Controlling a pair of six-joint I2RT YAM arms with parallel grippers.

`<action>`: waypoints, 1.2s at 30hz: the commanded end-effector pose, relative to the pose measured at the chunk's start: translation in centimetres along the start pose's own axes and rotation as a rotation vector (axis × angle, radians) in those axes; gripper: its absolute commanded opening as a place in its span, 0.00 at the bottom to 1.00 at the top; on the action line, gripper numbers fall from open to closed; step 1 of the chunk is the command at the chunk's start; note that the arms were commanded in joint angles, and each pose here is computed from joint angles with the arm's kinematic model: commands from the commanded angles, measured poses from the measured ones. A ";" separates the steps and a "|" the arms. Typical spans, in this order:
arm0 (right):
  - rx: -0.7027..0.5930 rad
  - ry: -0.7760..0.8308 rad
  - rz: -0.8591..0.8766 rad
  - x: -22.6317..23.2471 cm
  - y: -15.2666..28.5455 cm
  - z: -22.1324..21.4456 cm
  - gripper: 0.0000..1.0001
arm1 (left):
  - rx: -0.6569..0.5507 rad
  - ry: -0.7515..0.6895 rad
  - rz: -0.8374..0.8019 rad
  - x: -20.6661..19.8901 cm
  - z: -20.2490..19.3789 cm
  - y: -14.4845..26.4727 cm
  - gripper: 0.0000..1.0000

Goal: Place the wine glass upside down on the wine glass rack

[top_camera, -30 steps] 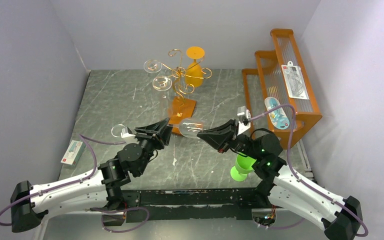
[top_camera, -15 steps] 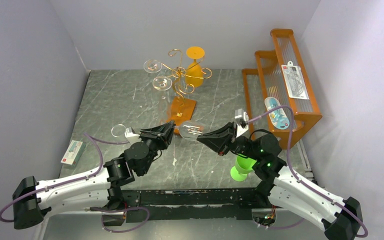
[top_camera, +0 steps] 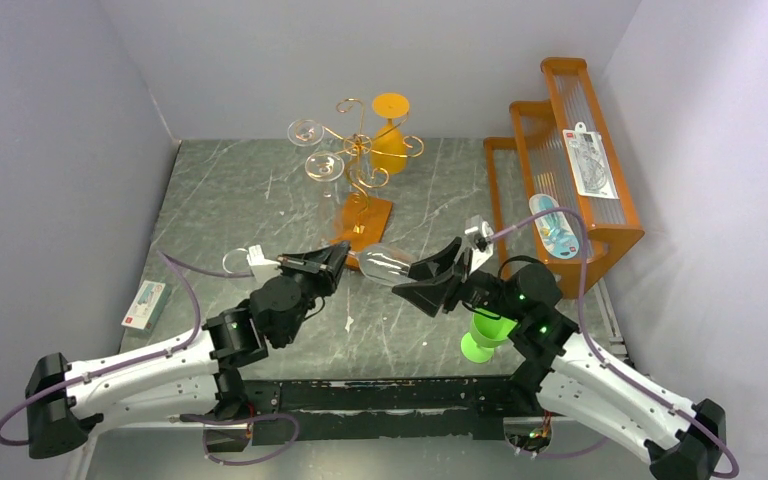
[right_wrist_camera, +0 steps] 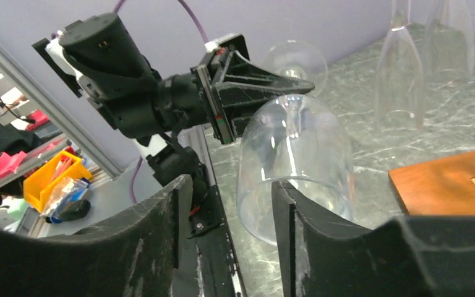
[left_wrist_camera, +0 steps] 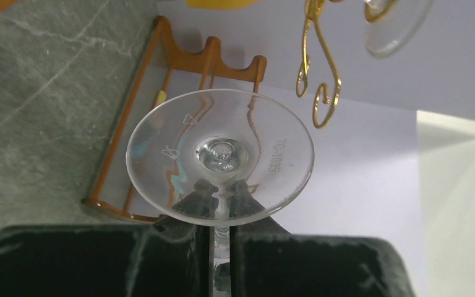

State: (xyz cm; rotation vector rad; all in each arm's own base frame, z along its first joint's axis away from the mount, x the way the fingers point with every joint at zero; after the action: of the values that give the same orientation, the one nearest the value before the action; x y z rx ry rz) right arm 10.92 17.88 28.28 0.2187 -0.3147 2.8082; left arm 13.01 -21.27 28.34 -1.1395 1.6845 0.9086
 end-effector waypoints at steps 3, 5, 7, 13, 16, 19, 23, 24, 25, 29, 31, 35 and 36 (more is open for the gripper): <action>0.072 -0.031 -0.059 0.8 1.5 0.8 0.68 | -0.053 -0.229 -0.026 -2.5 0.5 0.9 0.05; 0.101 -0.017 -0.117 0.7 2.2 1.1 0.77 | -0.053 -0.335 -0.041 -2.9 0.7 1.2 0.05; 0.128 0.007 -0.170 0.7 2.7 2.0 0.81 | -0.052 -0.465 -0.025 -3.2 0.9 1.5 0.05; 0.172 0.069 -0.172 0.7 1.9 4.5 0.87 | 0.044 -0.760 -0.132 -4.4 0.3 1.9 0.05; 0.207 0.052 -0.103 0.5 0.1 4.8 0.87 | 0.156 -0.894 -0.263 -4.8 -0.3 2.3 0.05; 0.225 0.025 -0.010 0.4 -1.6 4.7 0.84 | 0.245 -0.987 -0.399 -4.8 -0.5 2.9 0.05; 0.255 -0.015 0.112 0.0 -3.4 3.5 0.77 | 0.326 -1.016 -0.577 -5.2 -0.7 3.9 0.05; 0.256 -0.021 0.135 0.0 -3.7 3.2 0.75 | 0.351 -1.028 -0.619 -5.3 -0.8 4.1 0.05; 0.252 -0.030 0.159 0.0 -4.0 3.0 0.74 | 0.379 -1.045 -0.653 -5.2 -1.0 4.2 0.05; 0.199 -0.052 0.238 0.4 -4.5 2.5 0.74 | 0.498 -1.073 -0.768 -4.7 -2.0 4.6 0.05; 0.182 -0.056 0.249 0.5 -4.6 2.5 0.74 | 0.552 -1.084 -0.809 -4.5 -2.4 4.8 0.05; 0.184 -0.052 0.228 0.3 -4.8 2.1 0.67 | 0.613 -1.076 -0.881 -4.5 -3.0 5.2 0.05; 0.184 -0.053 0.232 0.4 -4.8 1.9 0.64 | 0.631 -1.074 -0.897 -4.5 -3.1 5.3 0.05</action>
State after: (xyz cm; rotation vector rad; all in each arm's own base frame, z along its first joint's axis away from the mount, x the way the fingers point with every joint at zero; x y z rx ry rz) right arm 12.59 21.70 30.90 0.3484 -0.0333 3.0293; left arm 9.17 -21.12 32.14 -0.5403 0.4997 0.4150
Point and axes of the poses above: each gripper's point midway between its finger pads, its own y axis back along the fingers, its own x axis along the line the jaws close on, z = x × y, the point moved 10 cm from there along y, back along the fingers, and after that the axes turned 11 degrees about y, right-handed, at the moved point
